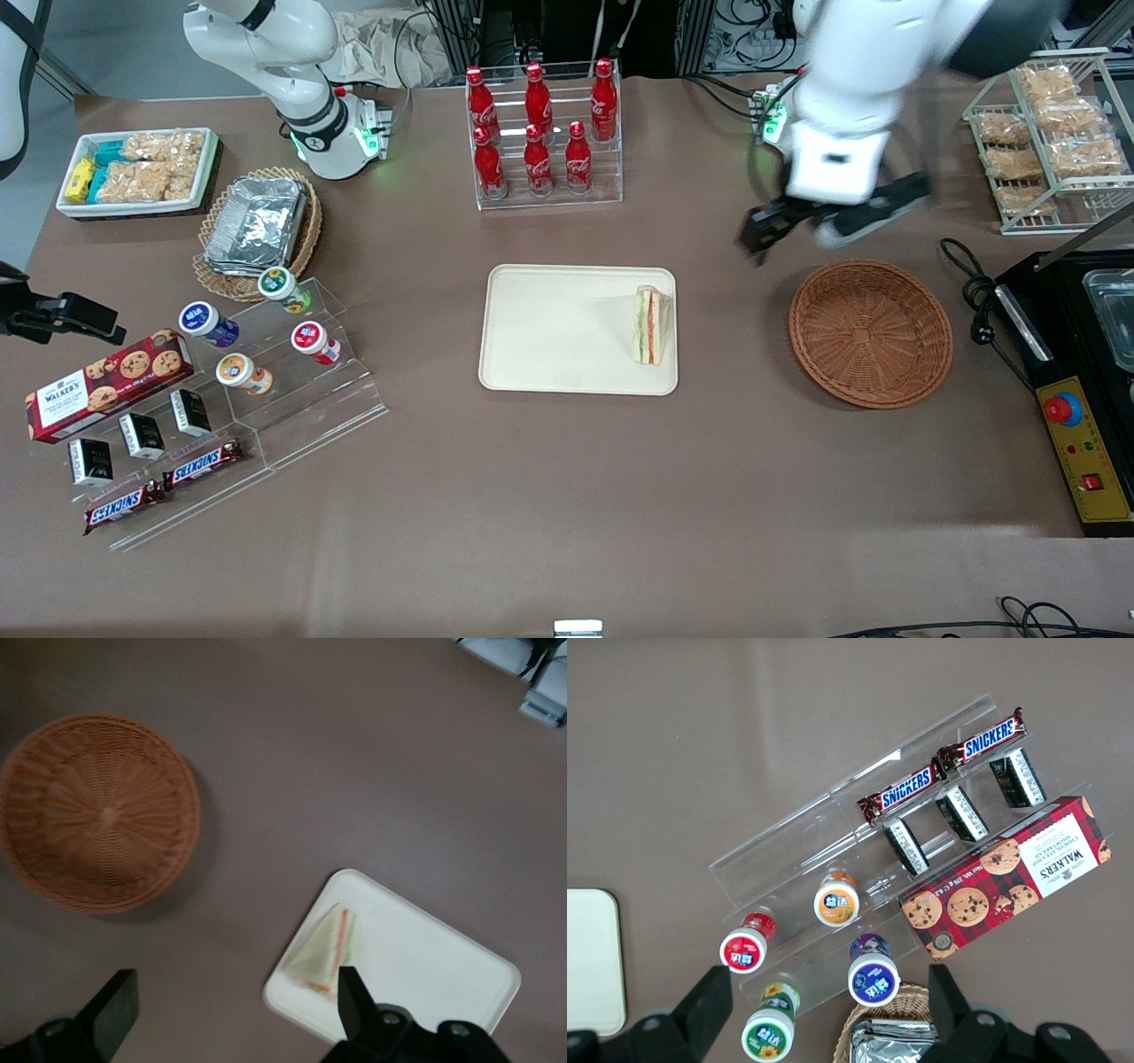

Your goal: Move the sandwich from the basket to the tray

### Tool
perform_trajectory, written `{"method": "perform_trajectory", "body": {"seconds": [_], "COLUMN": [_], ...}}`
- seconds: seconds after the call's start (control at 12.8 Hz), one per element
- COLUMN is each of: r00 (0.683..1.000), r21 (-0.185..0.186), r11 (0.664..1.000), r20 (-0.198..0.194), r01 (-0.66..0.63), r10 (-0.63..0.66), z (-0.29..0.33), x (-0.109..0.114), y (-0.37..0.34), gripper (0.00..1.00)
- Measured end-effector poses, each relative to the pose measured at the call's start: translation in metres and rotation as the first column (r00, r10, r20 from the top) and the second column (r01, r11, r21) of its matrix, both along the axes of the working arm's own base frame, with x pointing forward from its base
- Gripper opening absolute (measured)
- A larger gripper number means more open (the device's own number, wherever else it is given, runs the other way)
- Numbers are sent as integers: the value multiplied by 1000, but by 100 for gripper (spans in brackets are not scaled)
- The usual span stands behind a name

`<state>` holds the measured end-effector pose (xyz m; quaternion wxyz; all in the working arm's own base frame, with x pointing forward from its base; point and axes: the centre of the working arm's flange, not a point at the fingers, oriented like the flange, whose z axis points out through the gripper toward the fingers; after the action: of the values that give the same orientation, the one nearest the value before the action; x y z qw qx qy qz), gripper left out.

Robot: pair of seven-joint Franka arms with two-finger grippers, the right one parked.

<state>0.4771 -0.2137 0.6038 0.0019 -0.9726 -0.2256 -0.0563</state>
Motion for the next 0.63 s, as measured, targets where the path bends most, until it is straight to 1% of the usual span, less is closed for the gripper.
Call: {"method": "perform_trajectory", "body": {"seconds": [0.08, 0.24, 0.39, 0.47, 0.63], "r00": [998, 980, 940, 917, 883], "r21": [1, -15, -45, -51, -49], "r11": [998, 982, 944, 921, 887], "r20": [-29, -68, -95, -91, -81], "r01": [55, 186, 326, 385, 460], "r10": [-55, -187, -329, -389, -463], "z": [16, 38, 53, 61, 68], "x": [-1, -5, -8, -8, -4], "y": [32, 94, 152, 172, 182], "gripper": [100, 100, 100, 100, 100]}}
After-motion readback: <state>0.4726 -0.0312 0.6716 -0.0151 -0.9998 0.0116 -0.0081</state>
